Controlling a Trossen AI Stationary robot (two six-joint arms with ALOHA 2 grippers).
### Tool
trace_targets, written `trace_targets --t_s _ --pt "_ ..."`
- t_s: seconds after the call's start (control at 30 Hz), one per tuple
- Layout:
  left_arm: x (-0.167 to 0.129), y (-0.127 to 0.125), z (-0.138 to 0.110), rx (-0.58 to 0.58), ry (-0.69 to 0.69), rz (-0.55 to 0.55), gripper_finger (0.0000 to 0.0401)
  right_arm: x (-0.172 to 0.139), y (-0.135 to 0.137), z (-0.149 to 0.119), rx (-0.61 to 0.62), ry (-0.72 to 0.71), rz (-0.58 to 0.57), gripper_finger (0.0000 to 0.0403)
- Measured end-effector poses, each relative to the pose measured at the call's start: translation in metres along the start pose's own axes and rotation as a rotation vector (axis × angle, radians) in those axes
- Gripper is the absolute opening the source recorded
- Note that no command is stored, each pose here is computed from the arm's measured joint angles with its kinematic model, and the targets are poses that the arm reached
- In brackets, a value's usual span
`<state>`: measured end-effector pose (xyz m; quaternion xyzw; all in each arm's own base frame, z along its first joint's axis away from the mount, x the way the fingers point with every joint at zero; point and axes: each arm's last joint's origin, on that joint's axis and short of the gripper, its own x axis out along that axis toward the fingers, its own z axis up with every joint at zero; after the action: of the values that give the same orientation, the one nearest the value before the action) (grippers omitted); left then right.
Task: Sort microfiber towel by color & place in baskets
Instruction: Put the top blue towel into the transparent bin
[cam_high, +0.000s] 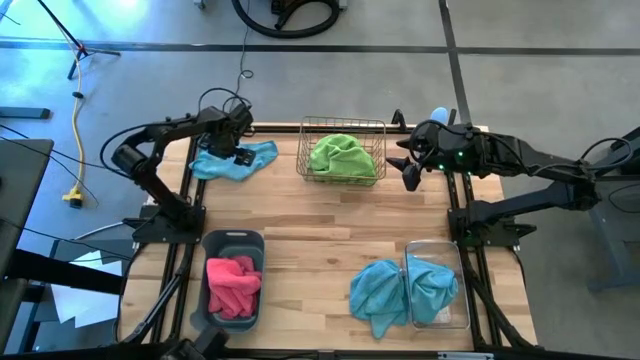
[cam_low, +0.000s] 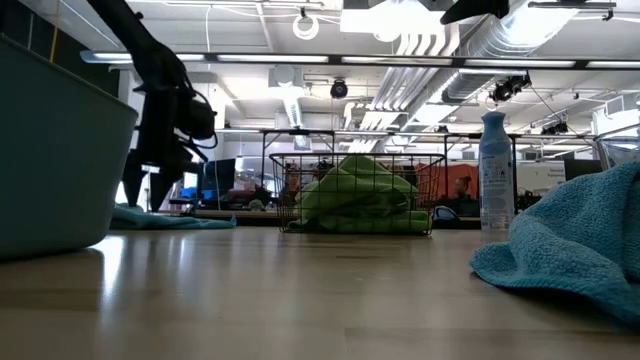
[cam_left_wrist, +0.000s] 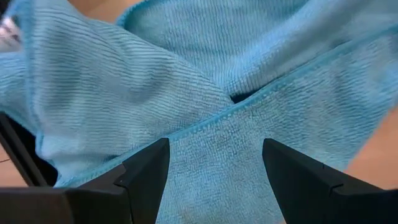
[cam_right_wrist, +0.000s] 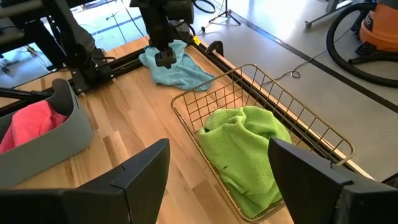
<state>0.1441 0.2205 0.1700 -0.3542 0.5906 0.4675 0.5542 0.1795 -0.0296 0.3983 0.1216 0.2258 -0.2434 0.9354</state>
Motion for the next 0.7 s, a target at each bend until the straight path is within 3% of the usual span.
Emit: trace_targets --t_s 0.23,0.53,0.7 --pt "0.02 -0.005 0.003 0.026 0.079 0.04 0.0246 0.0 0.0 0.0 0.0 0.0 0.0 0.0268" --pt "0.021 -0.009 0.001 0.056 0.093 0.04 0.0243 0.0 0.0 0.0 0.0 0.0 -0.001 0.0268" --pt "0.024 -0.012 -0.003 0.1 0.099 0.055 0.0199 0.0 0.0 0.0 0.0 0.0 -0.001 0.0268"
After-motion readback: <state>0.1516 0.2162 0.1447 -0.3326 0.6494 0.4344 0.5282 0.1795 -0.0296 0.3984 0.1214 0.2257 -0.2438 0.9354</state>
